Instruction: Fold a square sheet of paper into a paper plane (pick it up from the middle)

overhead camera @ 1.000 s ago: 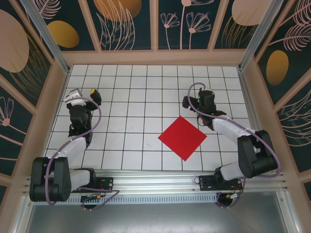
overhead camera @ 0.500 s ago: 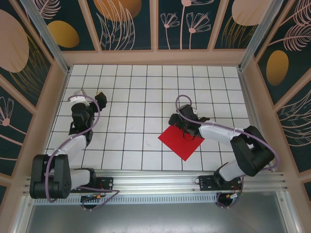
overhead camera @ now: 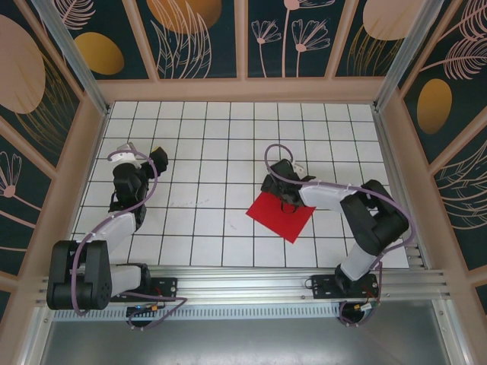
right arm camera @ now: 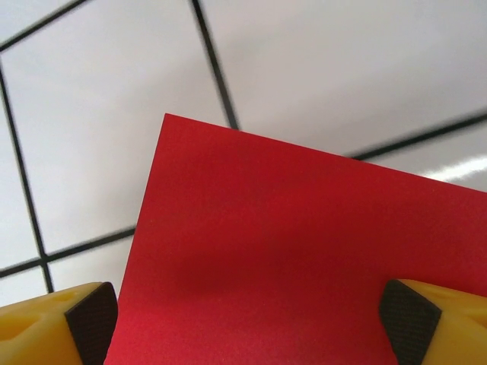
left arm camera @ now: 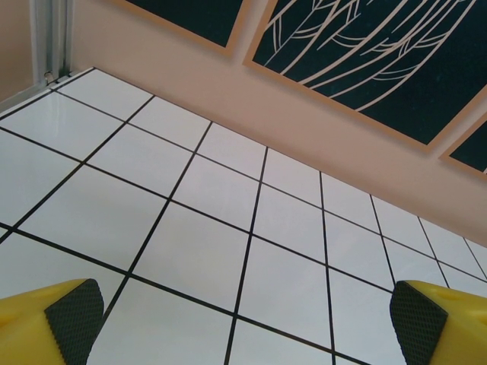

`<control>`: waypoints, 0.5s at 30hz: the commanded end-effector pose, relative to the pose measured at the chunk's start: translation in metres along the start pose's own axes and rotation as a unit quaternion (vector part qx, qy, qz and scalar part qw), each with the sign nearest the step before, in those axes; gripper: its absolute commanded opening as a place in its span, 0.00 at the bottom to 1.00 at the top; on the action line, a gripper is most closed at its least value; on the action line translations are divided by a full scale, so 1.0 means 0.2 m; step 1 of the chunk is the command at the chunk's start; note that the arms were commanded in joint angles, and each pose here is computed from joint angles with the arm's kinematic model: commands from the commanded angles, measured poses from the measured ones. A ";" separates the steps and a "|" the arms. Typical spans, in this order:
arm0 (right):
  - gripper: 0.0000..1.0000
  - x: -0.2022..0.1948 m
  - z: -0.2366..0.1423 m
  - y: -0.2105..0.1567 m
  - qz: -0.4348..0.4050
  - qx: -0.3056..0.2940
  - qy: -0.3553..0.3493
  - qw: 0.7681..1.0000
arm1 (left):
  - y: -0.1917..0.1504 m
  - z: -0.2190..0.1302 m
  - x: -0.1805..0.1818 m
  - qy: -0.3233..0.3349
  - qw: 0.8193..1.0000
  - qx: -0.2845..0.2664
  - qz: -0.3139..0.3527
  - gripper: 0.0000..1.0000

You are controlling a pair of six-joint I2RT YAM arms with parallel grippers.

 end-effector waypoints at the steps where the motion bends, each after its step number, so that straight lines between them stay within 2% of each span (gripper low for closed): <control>1: 0.92 0.13 0.12 -0.01 -0.079 0.024 0.056 0.995 | 0.01 -0.01 -0.01 -0.013 1.000 -0.008 0.002 0.98; 5: 0.91 0.30 0.19 0.05 -0.194 0.018 0.117 0.974 | 0.01 -0.01 -0.01 -0.014 1.000 -0.009 0.001 0.99; 7: 0.89 0.35 0.20 0.10 -0.223 0.018 0.121 0.967 | 0.01 -0.01 -0.01 -0.014 1.000 -0.010 0.001 0.98; 11: 0.88 0.46 0.06 0.24 -0.223 -0.024 0.083 0.971 | 0.00 -0.01 0.00 -0.011 1.000 -0.008 0.001 0.99; 15: 0.86 0.56 -0.03 0.15 -0.199 -0.005 0.099 0.975 | -0.01 -0.01 0.01 -0.012 1.000 -0.010 0.001 0.99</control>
Point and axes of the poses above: each hand's point on the last joint's axis, 136 mm out from that joint toward the fingers, its own z axis out along the fingers, its own x axis along the line the jaws close on, y = z × x, the point moved 4 cm from there along -z, back along the fingers, and after that the axes turned 10 degrees about -z, right-handed, at the moved point
